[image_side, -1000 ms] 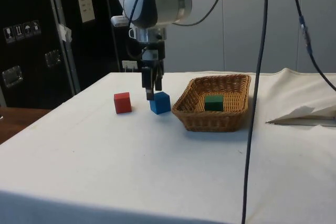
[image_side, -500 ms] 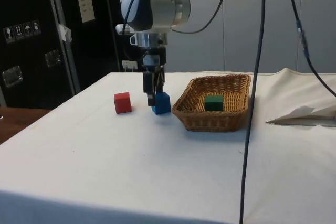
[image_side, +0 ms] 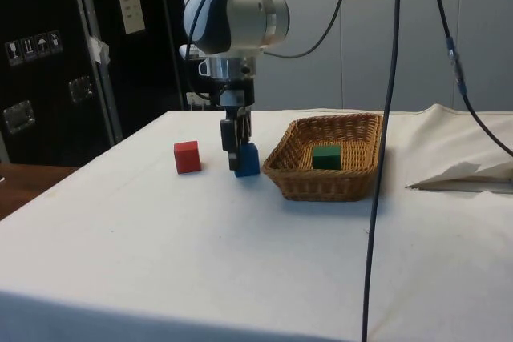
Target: Pick up exactly two blocks and place them into the basket.
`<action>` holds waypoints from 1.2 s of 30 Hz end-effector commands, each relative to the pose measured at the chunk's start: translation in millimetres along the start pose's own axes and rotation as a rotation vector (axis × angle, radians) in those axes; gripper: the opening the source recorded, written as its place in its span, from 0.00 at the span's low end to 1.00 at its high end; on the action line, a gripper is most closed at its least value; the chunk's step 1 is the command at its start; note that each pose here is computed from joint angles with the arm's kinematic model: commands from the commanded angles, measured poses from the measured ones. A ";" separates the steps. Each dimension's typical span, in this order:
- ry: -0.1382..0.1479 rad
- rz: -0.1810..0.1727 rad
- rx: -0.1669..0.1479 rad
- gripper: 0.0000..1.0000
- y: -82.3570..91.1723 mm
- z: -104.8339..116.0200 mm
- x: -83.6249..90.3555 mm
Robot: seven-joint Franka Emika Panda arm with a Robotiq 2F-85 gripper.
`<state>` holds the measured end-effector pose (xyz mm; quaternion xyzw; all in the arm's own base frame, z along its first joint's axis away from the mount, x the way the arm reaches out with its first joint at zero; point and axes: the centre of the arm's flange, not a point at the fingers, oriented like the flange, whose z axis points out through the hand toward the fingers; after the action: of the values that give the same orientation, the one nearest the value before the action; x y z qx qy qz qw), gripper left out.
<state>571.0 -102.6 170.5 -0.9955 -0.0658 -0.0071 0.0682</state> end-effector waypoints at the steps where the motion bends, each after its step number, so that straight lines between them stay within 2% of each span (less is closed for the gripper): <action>1: 0.002 -0.002 0.008 0.35 -0.5 1.4 0.5; 3: 0.002 -0.003 0.009 0.17 -1.0 1.5 0.7; 5: 0.004 -0.005 0.008 0.12 -0.9 1.1 1.2; 9: 0.004 -0.004 0.000 0.11 -0.3 -1.7 1.8; 12: 0.003 -0.005 0.008 0.11 -0.3 1.5 0.9; 17: 0.009 -0.019 0.006 0.11 -1.1 -19.5 2.2; 18: 0.013 -0.014 0.006 0.11 -0.4 -11.4 4.2; 19: 0.010 -0.022 0.008 0.11 -2.0 -22.3 2.2; 23: 0.013 -0.026 0.014 0.11 -1.7 -35.2 -4.3; 25: 0.017 -0.033 0.017 0.02 -2.0 -45.6 -12.0; 26: 0.019 -0.035 0.018 0.01 -2.4 -48.6 -14.4; 27: 0.022 -0.032 0.025 0.01 -2.6 -45.4 -11.8; 30: 0.026 -0.042 0.023 0.01 -2.8 -62.6 -25.6; 35: 0.035 -0.052 0.027 0.01 -3.0 -78.3 -40.0; 36: 0.039 -0.051 0.034 0.01 -3.3 -76.4 -37.4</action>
<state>533.1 -114.6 245.8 -0.9918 -0.0898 -0.0270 0.0864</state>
